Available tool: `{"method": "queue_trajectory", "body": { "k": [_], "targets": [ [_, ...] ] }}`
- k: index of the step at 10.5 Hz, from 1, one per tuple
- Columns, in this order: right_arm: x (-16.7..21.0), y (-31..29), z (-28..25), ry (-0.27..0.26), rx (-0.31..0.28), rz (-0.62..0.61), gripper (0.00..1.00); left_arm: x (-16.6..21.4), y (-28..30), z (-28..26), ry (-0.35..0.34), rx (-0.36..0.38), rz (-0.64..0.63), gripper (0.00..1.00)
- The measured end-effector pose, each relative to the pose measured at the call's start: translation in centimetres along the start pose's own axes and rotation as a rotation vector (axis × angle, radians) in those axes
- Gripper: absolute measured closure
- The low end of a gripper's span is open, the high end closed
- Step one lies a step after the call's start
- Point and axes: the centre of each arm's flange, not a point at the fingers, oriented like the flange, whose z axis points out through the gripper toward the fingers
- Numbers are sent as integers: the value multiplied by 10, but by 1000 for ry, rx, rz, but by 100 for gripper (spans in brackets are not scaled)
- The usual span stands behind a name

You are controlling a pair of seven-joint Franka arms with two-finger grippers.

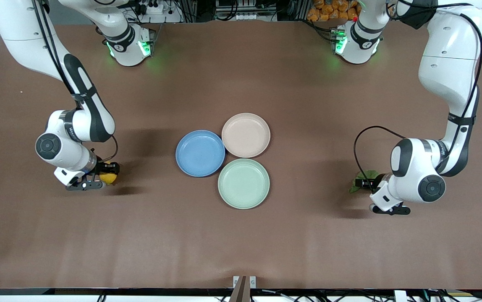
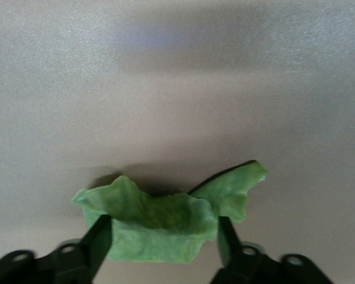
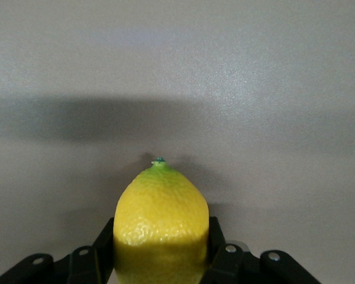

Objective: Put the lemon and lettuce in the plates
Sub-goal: 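Close the right gripper on the lemon while the left gripper grasps the lettuce, then carry the lemon onto the blue plate while the left gripper carries lettuce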

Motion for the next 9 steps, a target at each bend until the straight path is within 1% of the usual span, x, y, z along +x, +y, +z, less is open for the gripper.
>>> {"method": "queue_trajectory", "body": {
  "k": [1, 2, 3, 4, 6, 7, 8, 9],
  "targets": [
    [1, -5, -3, -11, 1, -8, 37, 0, -1, 1, -1, 0, -1, 26],
    [4, -11, -11, -32, 3, -11, 37, 0, -2, 1, -1, 0, -1, 26],
    [8, -21, -26, -43, 4, -7, 37, 0, -2, 1, -1, 0, -1, 33],
    [12, -37, -44, -40, 3, 4, 37, 0, -2, 1, -1, 0, 0, 41],
    [16, -83, -71, -50, -3, 35, 37, 0, -1, 1, 0, 0, 14, 50],
    [17, -107, -80, -59, -8, 50, 37, 0, -1, 1, 1, 0, 21, 52],
    [17, -132, -89, -59, -12, 65, 37, 0, -1, 1, 1, 0, 26, 63],
    [15, -159, -94, -55, -16, 77, 37, 0, -1, 1, 2, 0, 34, 78]
  ]
}}
